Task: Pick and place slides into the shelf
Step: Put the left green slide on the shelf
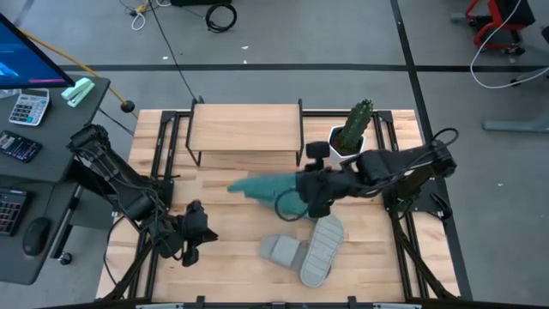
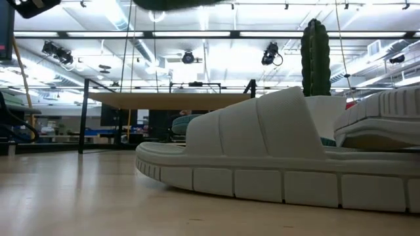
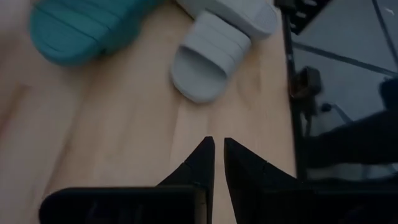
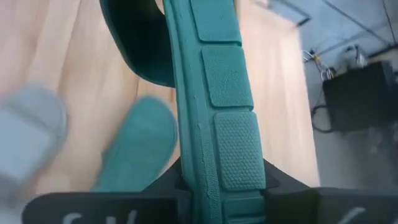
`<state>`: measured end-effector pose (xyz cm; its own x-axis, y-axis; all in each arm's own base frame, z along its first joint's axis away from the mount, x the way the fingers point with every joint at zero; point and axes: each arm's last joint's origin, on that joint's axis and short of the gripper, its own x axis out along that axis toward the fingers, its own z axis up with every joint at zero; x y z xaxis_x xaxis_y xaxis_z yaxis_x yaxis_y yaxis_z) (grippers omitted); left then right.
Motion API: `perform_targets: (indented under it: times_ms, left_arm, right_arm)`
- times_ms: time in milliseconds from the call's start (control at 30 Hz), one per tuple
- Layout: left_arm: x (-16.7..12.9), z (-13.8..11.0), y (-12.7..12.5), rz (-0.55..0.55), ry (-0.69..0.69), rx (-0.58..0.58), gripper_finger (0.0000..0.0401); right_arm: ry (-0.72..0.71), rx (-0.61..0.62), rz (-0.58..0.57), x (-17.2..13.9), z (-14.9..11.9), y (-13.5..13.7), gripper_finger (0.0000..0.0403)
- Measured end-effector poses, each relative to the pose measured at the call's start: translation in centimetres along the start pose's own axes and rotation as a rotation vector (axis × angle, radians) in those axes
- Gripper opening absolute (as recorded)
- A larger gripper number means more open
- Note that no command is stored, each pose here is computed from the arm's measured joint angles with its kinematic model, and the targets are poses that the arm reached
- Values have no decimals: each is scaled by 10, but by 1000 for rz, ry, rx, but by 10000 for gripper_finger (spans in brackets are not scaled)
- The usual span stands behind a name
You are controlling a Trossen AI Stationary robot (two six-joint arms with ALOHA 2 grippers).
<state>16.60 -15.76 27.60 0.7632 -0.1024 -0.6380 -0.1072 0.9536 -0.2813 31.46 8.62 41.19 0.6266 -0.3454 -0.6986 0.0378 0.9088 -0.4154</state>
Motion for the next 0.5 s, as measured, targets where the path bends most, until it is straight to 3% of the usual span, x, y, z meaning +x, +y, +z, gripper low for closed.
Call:
perform_targets:
  times_ms: [300,500]
  left_arm:
    - [0,7,6,190,-186,159,31]
    - [2,21,16,387,-360,135,14]
  right_arm:
    - [-197,379,-33,-2,22,-20,68]
    - [-354,548,-145,-1,38,-37,68]
